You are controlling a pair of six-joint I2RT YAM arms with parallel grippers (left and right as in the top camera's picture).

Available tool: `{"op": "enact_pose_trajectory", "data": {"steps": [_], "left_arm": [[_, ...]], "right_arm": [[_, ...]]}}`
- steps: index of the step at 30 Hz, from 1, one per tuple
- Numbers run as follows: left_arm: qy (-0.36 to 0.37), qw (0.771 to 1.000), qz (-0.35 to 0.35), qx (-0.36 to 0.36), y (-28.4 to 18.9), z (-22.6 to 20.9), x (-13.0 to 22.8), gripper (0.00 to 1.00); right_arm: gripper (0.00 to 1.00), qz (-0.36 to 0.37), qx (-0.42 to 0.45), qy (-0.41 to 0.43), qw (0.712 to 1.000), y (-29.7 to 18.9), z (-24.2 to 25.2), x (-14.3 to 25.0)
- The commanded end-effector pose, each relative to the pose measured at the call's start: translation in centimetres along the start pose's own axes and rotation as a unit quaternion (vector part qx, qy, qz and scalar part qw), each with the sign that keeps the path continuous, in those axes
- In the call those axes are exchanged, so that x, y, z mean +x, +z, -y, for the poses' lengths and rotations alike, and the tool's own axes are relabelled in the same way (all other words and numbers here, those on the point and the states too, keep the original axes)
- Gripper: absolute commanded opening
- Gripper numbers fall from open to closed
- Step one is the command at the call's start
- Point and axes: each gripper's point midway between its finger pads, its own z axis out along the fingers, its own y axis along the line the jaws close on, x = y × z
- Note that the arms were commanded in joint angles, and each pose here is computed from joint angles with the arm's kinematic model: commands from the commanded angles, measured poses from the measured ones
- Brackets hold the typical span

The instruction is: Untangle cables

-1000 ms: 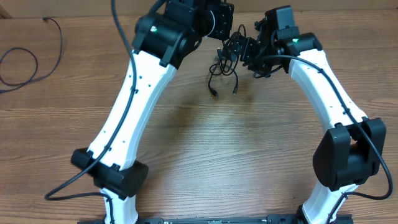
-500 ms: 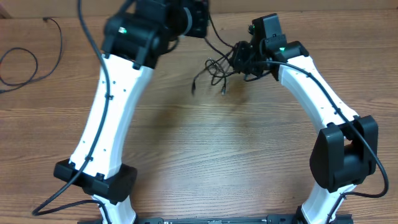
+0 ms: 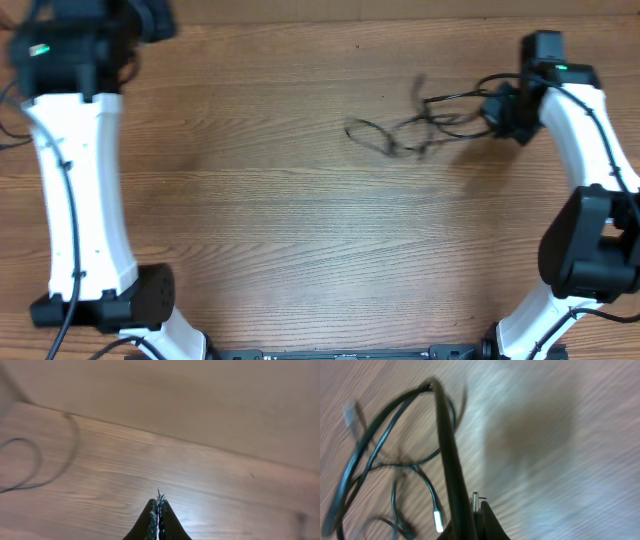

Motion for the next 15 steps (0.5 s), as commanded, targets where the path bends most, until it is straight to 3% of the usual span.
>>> {"op": "enact_pose_trajectory", "data": {"steps": [1, 5, 9, 12, 13, 14, 15], "left_arm": [[0.005, 1.0, 0.014, 0.022, -2.0, -0.2, -0.8, 0.04], [0.003, 0.994, -0.02, 0.105, -1.4, 2.5, 0.5, 0.05], [0.0, 0.98, -0.058, 0.188, -0.9, 5.4, 1.9, 0.17], [-0.014, 0.961, -0.109, 0.252, -0.6, 8.1, 3.9, 0.04], [-0.027, 0.957, -0.13, 0.259, -0.3, 8.7, 4.7, 0.04], [-0.039, 0.953, -0.152, 0.259, 0.3, 9.3, 5.6, 0.07], [-0.049, 0.949, -0.174, 0.257, 0.9, 9.9, 6.6, 0.17]], "right_arm": [[0.04, -0.019, -0.024, -0.018, 0.999, -0.8, 0.0, 0.4], [0.04, -0.082, -0.138, -0.103, 0.982, -1.7, -3.9, 3.2], [0.04, -0.1, -0.19, -0.153, 0.965, -2.4, -6.9, 5.3], [0.04, -0.095, -0.198, -0.171, 0.96, -2.4, -8.3, 6.1], [0.04, -0.093, -0.201, -0.176, 0.959, -2.4, -8.6, 6.2], [0.04, -0.089, -0.205, -0.18, 0.958, -2.5, -9.0, 6.2], [0.04, -0.085, -0.208, -0.183, 0.957, -2.5, -9.3, 6.2]]}}
